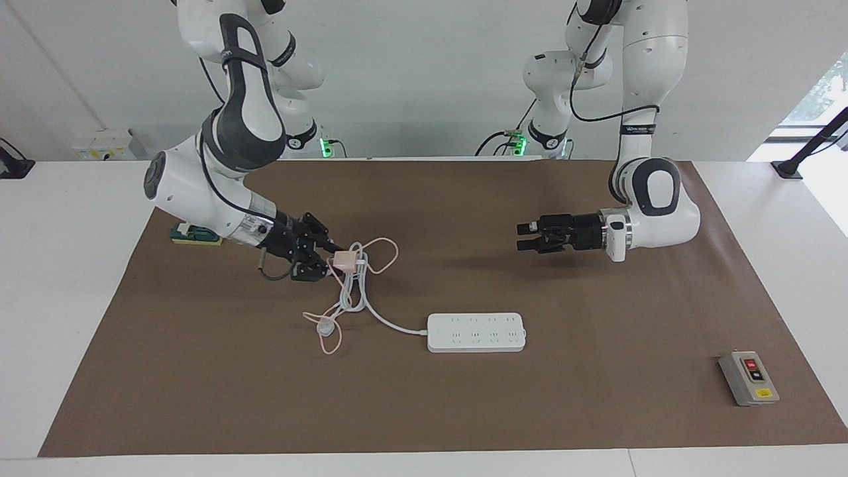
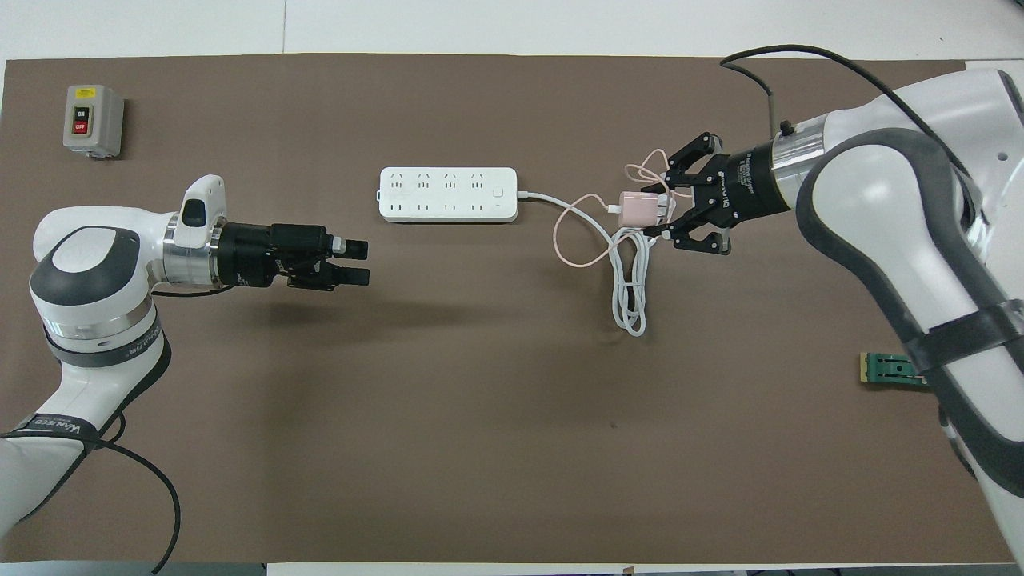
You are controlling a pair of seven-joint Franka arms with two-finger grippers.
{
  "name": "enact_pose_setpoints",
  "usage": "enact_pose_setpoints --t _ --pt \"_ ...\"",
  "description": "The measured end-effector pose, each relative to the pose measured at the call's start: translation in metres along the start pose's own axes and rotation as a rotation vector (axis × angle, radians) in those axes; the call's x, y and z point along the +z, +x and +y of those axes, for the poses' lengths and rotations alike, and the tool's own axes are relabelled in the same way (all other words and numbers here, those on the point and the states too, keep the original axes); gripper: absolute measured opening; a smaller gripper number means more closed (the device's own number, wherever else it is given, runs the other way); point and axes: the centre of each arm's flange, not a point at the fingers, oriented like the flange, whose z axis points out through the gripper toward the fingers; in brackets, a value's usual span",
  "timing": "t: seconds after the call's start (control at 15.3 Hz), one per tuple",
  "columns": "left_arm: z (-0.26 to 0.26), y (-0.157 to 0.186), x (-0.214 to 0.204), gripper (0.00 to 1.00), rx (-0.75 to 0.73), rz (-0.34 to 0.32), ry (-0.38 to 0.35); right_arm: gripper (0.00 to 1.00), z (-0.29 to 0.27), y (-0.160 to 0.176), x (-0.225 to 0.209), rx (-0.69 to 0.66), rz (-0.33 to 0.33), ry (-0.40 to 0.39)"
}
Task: Plug charger into power strip
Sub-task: 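Carry the pink charger with the right gripper toward the left gripper, then grasp the pink charger with the left gripper from the right gripper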
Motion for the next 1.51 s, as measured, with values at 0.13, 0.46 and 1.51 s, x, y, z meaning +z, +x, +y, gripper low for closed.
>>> enact_pose_setpoints --t 0.13,0.46,1.51 --pt "0.0 0.004 0.004 1.0 0.003 0.009 -0.016 0.5 0.005 -0.024 0.02 0.024 0.003 -0.004" --pt "0.007 0.013 0.028 1.0 0.145 0.057 -0.032 0.5 0.016 -0.054 0.056 0.014 -0.004 -0.053" --pt "0.0 0.007 0.109 1.0 0.126 0.136 -0.087 0.5 0.033 -0.085 0.12 -0.022 -0.018 -0.108"
